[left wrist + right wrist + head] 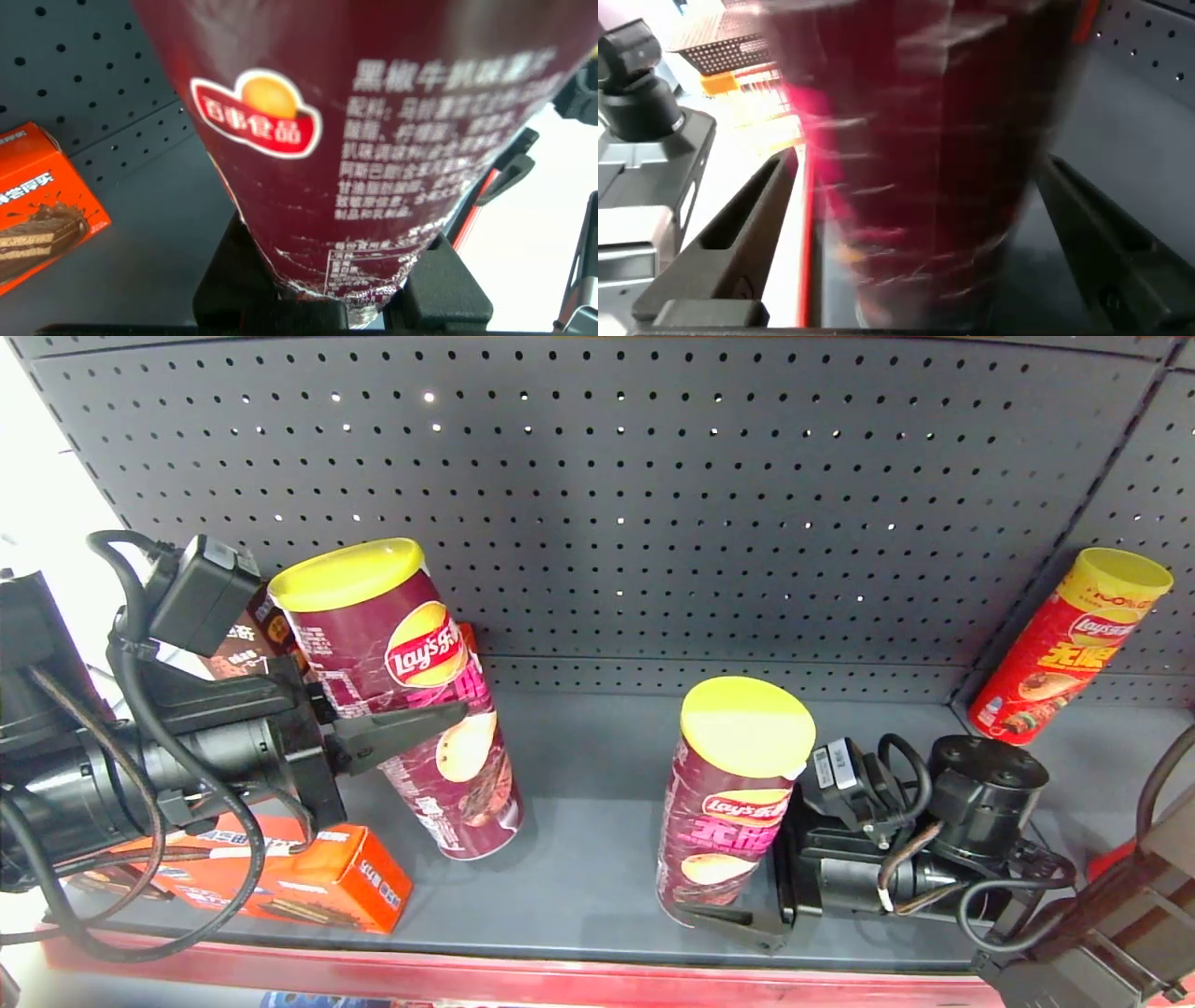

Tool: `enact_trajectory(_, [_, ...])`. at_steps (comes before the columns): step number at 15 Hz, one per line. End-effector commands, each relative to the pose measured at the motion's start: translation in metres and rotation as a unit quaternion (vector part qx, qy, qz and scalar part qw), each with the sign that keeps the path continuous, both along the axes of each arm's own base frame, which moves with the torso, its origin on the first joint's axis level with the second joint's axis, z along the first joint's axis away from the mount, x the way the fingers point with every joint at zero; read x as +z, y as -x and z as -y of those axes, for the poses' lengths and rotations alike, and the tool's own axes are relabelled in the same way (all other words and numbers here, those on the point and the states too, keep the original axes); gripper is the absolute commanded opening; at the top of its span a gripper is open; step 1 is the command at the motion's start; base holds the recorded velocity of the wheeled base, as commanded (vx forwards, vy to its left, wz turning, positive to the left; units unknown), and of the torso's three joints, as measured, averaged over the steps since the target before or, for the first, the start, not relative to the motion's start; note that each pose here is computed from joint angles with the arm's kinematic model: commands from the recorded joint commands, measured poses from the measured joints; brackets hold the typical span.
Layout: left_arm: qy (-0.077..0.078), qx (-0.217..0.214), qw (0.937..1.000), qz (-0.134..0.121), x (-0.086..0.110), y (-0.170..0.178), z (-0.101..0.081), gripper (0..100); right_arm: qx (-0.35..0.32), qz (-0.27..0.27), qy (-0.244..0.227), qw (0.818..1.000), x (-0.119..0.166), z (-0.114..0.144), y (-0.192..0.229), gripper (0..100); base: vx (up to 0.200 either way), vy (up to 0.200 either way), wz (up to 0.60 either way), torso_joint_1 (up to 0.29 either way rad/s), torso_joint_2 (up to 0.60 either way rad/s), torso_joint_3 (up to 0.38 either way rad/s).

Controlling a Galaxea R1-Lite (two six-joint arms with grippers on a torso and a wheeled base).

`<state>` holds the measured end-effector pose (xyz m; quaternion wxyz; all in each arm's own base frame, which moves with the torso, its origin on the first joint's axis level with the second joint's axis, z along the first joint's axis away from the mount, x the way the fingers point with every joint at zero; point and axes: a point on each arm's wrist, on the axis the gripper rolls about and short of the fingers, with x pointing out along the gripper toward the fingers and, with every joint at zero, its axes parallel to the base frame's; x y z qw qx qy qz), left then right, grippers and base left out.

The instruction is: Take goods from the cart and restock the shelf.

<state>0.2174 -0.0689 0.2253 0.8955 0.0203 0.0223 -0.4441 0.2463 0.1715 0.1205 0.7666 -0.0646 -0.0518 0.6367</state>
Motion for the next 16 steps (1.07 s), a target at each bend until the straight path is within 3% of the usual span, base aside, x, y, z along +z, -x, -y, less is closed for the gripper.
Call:
enact_trajectory(1, [0.0,0.0,1.0,0.0,0.0,0.0,0.0,0,-0.007,0.011,-0.007,1.0,0.013,0.013,0.017,100,0.0,0.0,0.0,0.0,0.0,0.0])
enact_trajectory(5, [0.0,-0.001,1.0,0.001,0.0,0.0,0.0,0,-0.035,0.039,-0.024,0.998,0.039,0.052,0.057,100,0.0,0.0,0.0,0.0,0.0,0.0])
enact_trajectory(8, [0.001,-0.001,1.0,0.002,0.001,0.001,0.0,0,-0.098,0.052,-0.029,0.993,0.042,0.096,0.094,100,0.0,0.0,0.0,0.0,0.0,0.0])
enact_trajectory(13, [0.0,-0.002,1.0,0.005,0.002,0.001,0.0,0,-0.21,0.067,-0.049,0.974,0.046,0.14,0.135,100,0.0,0.0,0.0,0.0,0.0,0.0])
enact_trajectory(16, [0.001,-0.002,1.0,0.008,0.003,0.002,0.0,0,-0.306,0.04,-0.043,0.95,0.04,0.157,0.169,100,0.0,0.0,0.0,0.0,0.0,0.0])
